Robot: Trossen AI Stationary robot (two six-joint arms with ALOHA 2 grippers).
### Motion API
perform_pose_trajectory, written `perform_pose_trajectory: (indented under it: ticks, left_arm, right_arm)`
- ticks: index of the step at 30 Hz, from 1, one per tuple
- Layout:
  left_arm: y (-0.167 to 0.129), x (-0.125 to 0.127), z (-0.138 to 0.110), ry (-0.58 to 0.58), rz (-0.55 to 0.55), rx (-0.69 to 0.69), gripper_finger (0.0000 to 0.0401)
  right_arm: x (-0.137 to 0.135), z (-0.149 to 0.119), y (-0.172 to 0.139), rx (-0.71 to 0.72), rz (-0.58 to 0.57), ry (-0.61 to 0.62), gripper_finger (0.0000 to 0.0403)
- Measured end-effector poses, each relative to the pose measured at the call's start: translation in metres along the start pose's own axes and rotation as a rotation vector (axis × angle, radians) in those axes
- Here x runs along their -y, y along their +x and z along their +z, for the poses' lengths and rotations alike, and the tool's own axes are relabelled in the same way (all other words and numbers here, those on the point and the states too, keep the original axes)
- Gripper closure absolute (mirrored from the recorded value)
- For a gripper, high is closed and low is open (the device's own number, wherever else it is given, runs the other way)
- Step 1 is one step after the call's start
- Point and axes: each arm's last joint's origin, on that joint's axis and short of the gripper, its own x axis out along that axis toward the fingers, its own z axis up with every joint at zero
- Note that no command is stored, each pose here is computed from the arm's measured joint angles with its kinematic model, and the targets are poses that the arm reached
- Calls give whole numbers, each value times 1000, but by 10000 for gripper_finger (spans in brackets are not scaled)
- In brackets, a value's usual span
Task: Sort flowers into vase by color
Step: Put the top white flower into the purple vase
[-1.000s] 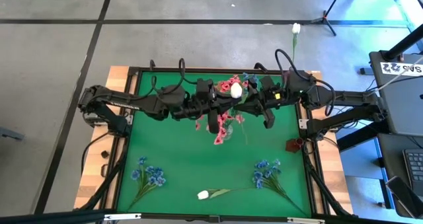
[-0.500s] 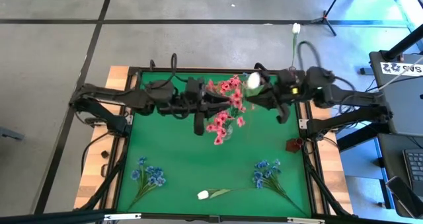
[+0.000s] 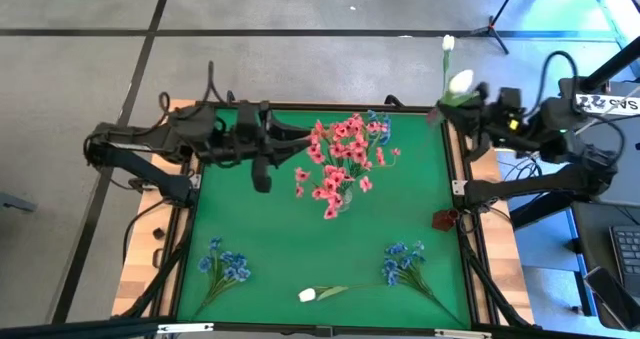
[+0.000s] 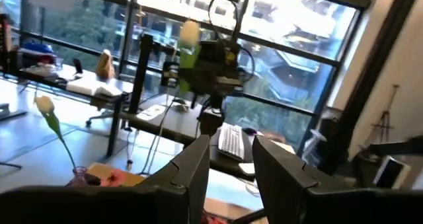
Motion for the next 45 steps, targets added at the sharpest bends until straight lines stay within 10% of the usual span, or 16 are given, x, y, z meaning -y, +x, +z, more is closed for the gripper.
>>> perform_pose_trajectory:
  ticks: [11, 16, 31, 45]
  left_arm:
    - [-31, 2, 5, 68, -3, -91, 290]
    - [-31, 1, -1, 88, 11, -148, 290]
    - [-30, -7, -1, 148, 183, -127, 290]
    - [3, -73, 1, 183, 472, -104, 290]
  right_arm:
    - [24, -20, -1, -93, -864, -374, 391]
    - [47, -50, 8, -67, -1044, -378, 396]
    - [145, -88, 20, 194, -1224, -390, 392]
    - [156, -110, 26, 313, -1304, -551, 398]
